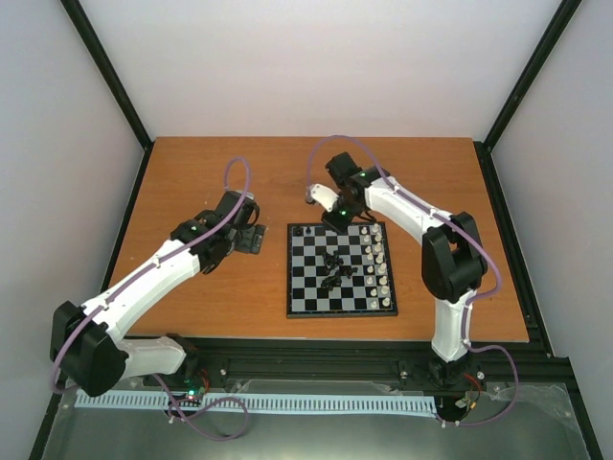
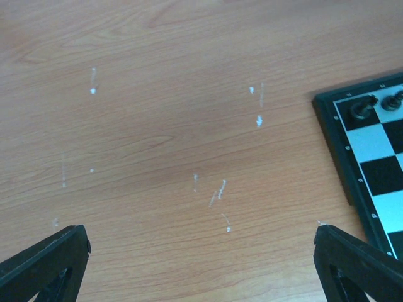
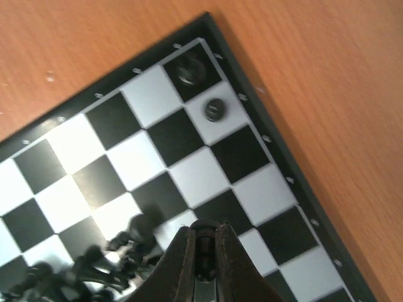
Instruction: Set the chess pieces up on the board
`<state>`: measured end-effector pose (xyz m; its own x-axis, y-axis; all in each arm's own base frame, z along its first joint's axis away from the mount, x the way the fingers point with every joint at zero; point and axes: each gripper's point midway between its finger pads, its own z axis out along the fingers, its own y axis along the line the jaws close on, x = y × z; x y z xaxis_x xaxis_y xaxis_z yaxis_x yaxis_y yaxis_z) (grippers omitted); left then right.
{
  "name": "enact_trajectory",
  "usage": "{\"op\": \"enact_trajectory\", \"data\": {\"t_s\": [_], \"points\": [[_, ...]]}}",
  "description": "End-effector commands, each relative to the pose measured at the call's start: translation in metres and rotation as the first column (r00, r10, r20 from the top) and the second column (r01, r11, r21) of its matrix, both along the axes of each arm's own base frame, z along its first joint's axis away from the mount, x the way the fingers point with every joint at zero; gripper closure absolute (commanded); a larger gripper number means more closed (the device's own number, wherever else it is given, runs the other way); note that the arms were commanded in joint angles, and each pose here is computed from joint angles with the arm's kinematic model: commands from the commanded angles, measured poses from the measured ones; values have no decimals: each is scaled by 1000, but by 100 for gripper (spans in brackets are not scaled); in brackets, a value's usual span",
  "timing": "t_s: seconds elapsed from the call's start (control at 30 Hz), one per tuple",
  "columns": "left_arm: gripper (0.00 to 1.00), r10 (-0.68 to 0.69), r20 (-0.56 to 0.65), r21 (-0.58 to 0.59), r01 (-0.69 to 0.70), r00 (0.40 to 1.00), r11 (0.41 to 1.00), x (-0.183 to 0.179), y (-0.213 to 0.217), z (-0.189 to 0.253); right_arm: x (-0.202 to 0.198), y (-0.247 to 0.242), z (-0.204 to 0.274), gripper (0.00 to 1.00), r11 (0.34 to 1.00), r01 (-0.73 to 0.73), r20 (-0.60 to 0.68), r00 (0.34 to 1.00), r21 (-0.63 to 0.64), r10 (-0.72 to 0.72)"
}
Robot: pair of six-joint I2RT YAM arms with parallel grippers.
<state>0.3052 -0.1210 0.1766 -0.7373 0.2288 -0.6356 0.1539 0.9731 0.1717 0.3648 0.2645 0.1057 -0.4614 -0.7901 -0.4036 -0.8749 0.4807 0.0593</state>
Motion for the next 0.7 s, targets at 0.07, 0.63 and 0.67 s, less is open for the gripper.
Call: {"op": "enact_trajectory", "data": {"t_s": [0.07, 0.63, 0.67], "points": [[0, 100, 116, 5, -101, 988, 995, 4, 20, 35, -26, 37, -16, 97, 993, -111, -32, 994, -51, 109], [0, 105, 128, 12, -108, 986, 994, 3, 23, 38, -13, 60, -47, 97, 986, -131, -46, 991, -106, 127], [0, 104, 128, 12, -106, 986, 994, 3, 23, 38, -13, 60, -49, 97, 985, -132, -49, 991, -108, 127]]}}
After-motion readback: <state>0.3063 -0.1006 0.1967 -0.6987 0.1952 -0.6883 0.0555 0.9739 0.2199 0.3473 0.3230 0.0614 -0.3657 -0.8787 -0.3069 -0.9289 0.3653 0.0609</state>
